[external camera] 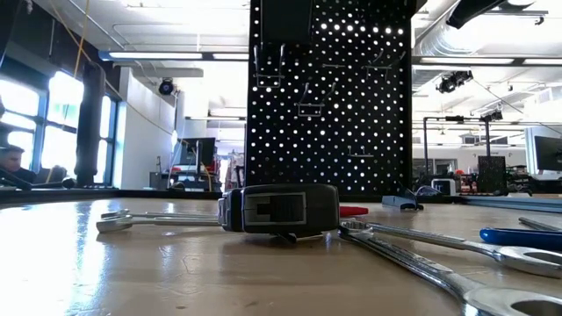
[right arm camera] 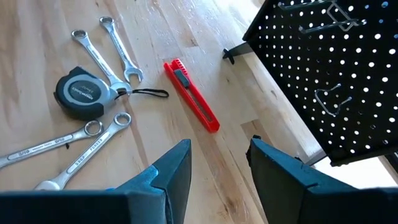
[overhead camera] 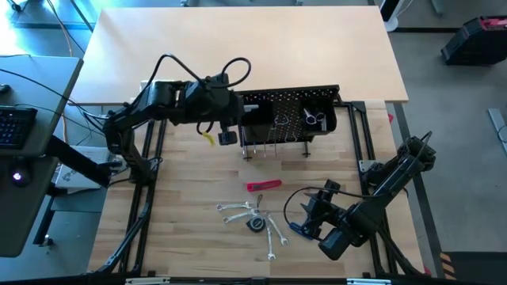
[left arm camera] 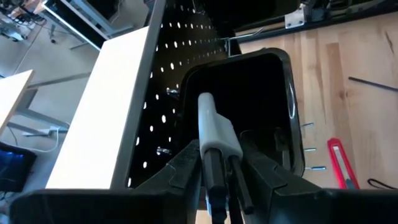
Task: Hang tools onto peg board
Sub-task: Put the hex key allen wrench into the peg board
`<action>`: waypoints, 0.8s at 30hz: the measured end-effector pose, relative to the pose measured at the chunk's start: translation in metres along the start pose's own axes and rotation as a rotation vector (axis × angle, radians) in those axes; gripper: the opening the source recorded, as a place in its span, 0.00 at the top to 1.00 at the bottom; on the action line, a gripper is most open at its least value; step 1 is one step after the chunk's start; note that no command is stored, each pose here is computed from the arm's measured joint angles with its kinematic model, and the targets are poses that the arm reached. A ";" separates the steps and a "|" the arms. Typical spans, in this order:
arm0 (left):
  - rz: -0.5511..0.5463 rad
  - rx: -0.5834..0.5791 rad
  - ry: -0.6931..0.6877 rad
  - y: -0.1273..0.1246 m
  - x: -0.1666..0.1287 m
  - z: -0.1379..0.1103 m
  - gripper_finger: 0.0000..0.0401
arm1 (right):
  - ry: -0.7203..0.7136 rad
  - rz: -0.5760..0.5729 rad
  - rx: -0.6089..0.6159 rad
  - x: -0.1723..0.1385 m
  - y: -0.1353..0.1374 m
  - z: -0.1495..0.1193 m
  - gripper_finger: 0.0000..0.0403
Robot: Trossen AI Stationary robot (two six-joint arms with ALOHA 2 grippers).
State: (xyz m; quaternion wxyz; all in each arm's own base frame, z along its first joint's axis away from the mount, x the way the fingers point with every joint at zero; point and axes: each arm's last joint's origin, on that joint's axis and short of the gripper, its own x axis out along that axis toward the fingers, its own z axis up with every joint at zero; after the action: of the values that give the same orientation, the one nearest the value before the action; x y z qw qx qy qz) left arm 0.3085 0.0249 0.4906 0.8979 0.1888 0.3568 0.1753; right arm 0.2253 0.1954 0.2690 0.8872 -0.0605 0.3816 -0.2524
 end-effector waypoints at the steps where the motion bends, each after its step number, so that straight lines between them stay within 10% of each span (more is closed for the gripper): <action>1: 0.000 0.000 0.000 0.000 0.000 0.000 0.81 | 0.000 0.000 0.000 0.000 0.000 0.000 0.61; 24: -0.040 0.025 -0.065 -0.003 0.007 0.008 0.81 | -0.004 0.007 0.009 0.000 0.001 0.001 0.61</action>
State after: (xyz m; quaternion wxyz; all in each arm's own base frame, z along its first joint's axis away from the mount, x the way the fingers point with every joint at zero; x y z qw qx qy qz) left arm 0.3193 0.0232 0.4908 0.9100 0.1985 0.3332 0.1464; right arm 0.2260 0.1962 0.2691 0.8891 -0.0556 0.3788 -0.2508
